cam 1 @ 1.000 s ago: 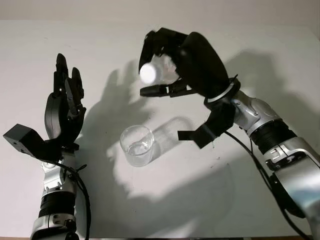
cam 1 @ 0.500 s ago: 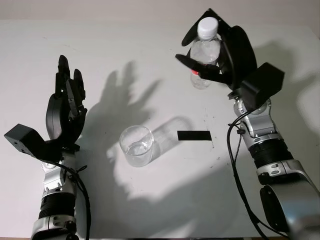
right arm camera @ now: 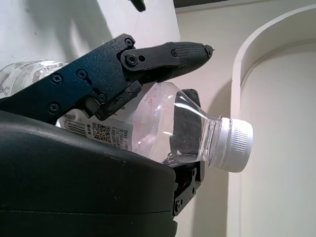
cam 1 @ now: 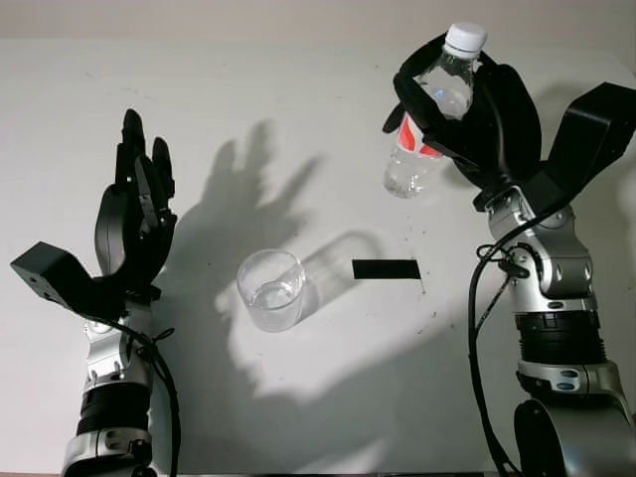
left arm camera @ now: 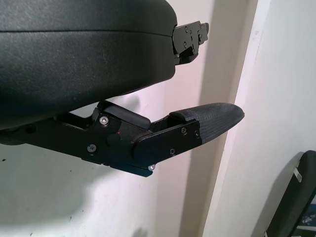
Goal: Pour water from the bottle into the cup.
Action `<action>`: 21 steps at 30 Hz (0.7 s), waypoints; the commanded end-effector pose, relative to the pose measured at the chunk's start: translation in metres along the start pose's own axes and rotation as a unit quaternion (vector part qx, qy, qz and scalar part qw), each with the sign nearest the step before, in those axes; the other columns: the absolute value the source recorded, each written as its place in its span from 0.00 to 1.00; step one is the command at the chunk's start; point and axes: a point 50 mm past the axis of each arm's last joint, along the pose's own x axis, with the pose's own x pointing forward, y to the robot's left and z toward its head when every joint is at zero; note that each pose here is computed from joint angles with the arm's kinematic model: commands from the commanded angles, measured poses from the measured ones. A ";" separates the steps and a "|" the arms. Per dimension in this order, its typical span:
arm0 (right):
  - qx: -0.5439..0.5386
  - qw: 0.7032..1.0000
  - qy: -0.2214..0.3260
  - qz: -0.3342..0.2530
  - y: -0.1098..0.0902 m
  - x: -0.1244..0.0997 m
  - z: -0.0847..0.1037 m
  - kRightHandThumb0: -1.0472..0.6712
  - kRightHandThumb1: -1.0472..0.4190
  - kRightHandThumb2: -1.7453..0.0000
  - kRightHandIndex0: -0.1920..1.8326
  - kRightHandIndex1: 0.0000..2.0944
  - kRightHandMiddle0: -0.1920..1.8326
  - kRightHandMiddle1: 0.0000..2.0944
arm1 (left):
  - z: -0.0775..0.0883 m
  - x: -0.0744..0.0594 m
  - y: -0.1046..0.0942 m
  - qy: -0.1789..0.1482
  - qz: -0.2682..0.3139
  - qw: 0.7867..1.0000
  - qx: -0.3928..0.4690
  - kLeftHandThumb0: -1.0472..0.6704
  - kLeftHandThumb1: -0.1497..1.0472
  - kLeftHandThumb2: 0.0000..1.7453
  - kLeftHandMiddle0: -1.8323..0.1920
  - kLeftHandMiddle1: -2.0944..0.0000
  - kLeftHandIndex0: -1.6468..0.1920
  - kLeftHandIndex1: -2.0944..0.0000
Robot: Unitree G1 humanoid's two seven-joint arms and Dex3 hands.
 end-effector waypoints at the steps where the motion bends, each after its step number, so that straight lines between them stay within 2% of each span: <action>1: 0.002 1.000 -0.004 0.005 0.002 -0.005 0.003 0.40 0.00 0.69 0.74 1.00 0.64 1.00 | 0.001 -0.004 0.003 0.002 0.000 1.000 0.009 0.21 1.00 0.42 1.00 1.00 1.00 1.00; 11: -0.019 0.999 0.013 0.027 0.017 -0.020 -0.016 0.39 0.00 0.69 0.73 1.00 0.59 1.00 | 0.001 -0.005 0.003 0.003 0.003 1.000 0.010 0.21 1.00 0.42 1.00 1.00 1.00 1.00; 17: -0.065 0.998 -0.004 0.024 0.024 -0.029 -0.031 0.39 0.00 0.68 0.74 1.00 0.57 1.00 | 0.002 -0.006 0.002 0.001 0.004 1.000 0.007 0.20 1.00 0.42 1.00 1.00 1.00 1.00; 21: -0.044 0.998 -0.005 0.035 0.026 -0.033 -0.039 0.40 0.00 0.67 0.73 1.00 0.54 1.00 | 0.002 -0.006 0.004 0.001 0.006 1.000 0.007 0.20 1.00 0.41 1.00 1.00 1.00 1.00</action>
